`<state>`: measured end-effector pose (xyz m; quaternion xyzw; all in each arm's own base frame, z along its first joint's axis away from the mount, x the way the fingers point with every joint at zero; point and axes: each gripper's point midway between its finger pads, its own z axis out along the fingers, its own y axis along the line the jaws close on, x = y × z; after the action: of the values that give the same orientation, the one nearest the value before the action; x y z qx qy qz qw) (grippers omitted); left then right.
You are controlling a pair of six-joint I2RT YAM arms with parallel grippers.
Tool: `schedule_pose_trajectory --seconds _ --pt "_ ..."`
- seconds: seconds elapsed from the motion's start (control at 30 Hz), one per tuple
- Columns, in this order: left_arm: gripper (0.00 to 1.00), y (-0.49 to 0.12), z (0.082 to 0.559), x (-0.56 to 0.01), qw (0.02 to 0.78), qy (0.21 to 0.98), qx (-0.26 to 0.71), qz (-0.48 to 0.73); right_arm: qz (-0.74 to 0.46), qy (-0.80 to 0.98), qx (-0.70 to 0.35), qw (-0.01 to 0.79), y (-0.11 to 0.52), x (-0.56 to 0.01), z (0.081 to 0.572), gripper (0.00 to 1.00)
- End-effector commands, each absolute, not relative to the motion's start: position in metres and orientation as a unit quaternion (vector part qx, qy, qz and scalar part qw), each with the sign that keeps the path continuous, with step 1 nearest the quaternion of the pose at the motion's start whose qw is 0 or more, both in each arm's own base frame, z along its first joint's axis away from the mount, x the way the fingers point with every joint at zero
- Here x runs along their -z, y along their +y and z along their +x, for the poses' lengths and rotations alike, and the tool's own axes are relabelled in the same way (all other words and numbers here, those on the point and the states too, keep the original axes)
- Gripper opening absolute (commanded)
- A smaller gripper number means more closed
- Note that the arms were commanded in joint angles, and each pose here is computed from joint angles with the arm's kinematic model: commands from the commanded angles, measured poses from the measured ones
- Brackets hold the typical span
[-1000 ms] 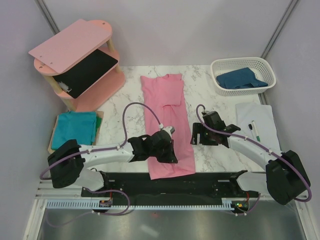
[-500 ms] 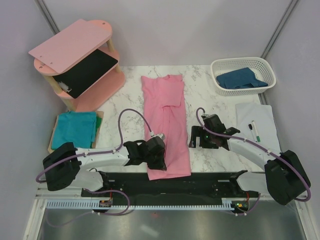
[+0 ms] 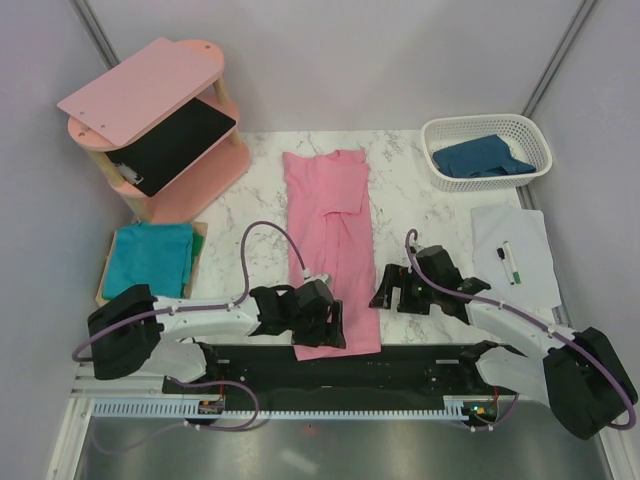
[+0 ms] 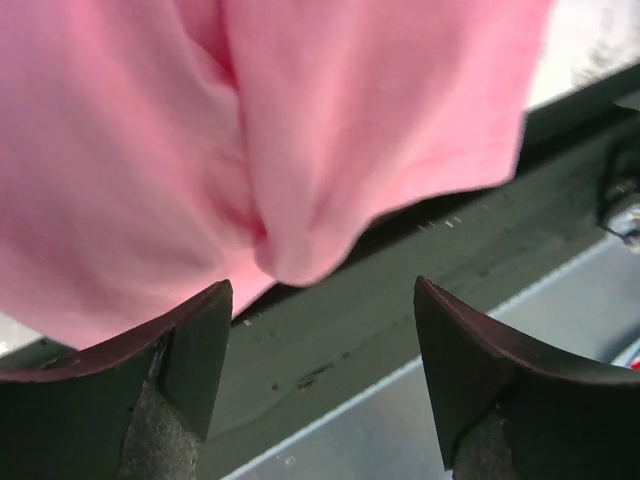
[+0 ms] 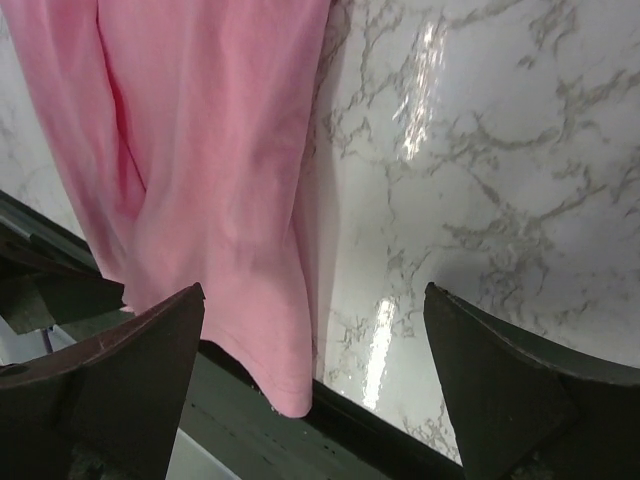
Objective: Fold and stack the t-shirts
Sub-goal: Rotate the tshirt 90 degrees, then grab the bottom of the folded rectangular tshirt with both arms
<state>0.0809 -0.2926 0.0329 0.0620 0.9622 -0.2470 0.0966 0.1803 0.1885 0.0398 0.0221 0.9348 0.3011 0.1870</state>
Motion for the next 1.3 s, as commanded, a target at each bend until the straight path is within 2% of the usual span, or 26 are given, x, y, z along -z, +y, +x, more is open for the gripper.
schedule_pose_trajectory --seconds 0.0,0.13,0.23,0.4,0.53,0.63,0.97,1.2,1.27 --pt "0.81 -0.295 0.081 -0.069 0.136 0.947 0.285 0.057 0.029 0.931 -0.328 0.158 0.192 -0.043 0.152 0.98" --pt "0.87 -0.256 0.088 -0.061 0.177 0.954 0.242 0.027 0.038 0.931 -0.334 0.145 0.191 -0.039 0.132 0.97" --pt "0.87 -0.226 0.085 -0.047 0.177 0.964 0.197 0.012 0.048 0.932 -0.337 0.127 0.188 -0.027 0.114 0.91" --pt "0.83 -0.191 0.075 -0.021 0.161 0.977 0.139 -0.020 0.054 0.923 -0.364 0.110 0.196 -0.018 0.101 0.70" --pt "0.82 -0.178 0.071 -0.003 0.153 0.980 0.117 -0.045 0.054 0.922 -0.370 0.100 0.203 -0.014 0.099 0.70" --pt "0.81 -0.181 0.071 0.003 0.153 0.979 0.125 -0.047 0.046 0.924 -0.369 0.088 0.208 -0.012 0.097 0.68" --pt "0.63 -0.217 0.081 -0.002 0.165 0.967 0.191 -0.038 0.054 0.935 -0.347 0.052 0.200 0.004 0.078 0.62" --pt "0.63 -0.246 0.084 0.003 0.152 0.967 0.204 -0.008 0.055 0.940 -0.335 0.038 0.192 0.009 0.069 0.61" --pt "0.58 -0.254 0.087 0.000 0.156 0.965 0.213 -0.003 0.052 0.940 -0.334 0.037 0.191 0.010 0.067 0.60"
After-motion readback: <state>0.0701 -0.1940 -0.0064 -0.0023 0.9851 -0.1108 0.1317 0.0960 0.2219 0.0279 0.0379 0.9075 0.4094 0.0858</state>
